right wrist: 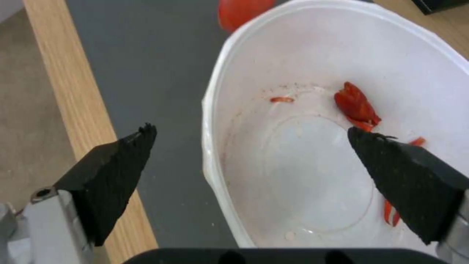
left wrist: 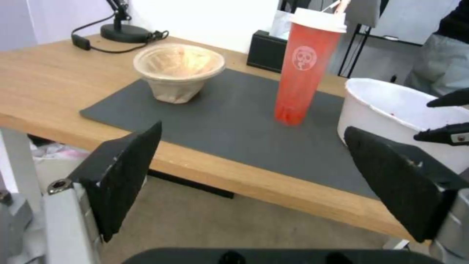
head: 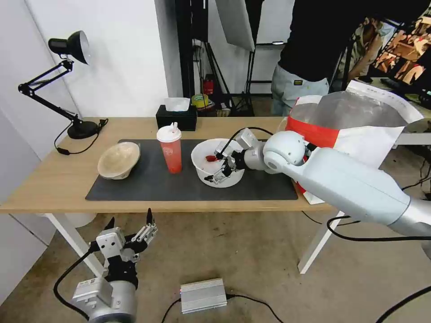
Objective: Pick up the trash from the table and place it into the takeout bag.
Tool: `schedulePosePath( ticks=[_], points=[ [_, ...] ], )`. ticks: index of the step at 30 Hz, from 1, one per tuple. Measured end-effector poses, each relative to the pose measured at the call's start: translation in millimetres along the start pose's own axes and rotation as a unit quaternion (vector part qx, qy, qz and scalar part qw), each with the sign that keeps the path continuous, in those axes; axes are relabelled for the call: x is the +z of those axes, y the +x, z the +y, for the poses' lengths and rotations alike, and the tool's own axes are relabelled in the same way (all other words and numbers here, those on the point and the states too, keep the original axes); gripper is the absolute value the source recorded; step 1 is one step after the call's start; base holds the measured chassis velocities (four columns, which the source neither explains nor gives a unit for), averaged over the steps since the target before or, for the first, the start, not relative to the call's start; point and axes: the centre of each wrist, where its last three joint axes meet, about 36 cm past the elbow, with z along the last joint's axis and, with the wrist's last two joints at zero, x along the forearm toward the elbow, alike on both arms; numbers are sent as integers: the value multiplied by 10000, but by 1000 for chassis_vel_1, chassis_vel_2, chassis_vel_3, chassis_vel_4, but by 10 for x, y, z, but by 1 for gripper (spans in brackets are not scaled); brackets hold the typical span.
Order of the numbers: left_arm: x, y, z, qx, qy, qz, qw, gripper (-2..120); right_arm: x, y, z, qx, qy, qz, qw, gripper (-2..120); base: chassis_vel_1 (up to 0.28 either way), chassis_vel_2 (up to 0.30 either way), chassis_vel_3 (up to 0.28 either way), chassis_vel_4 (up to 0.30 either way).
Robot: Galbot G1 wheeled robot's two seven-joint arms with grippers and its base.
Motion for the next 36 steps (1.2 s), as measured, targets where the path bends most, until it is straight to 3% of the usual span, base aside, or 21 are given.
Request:
schedulePosePath(
  ticks=[36],
  points=[
    [46, -3, -2, -50, -13, 44, 10000, 100, 81, -327, -28, -146, 245, 420, 9987, 100, 0, 0, 0, 0]
  ],
)
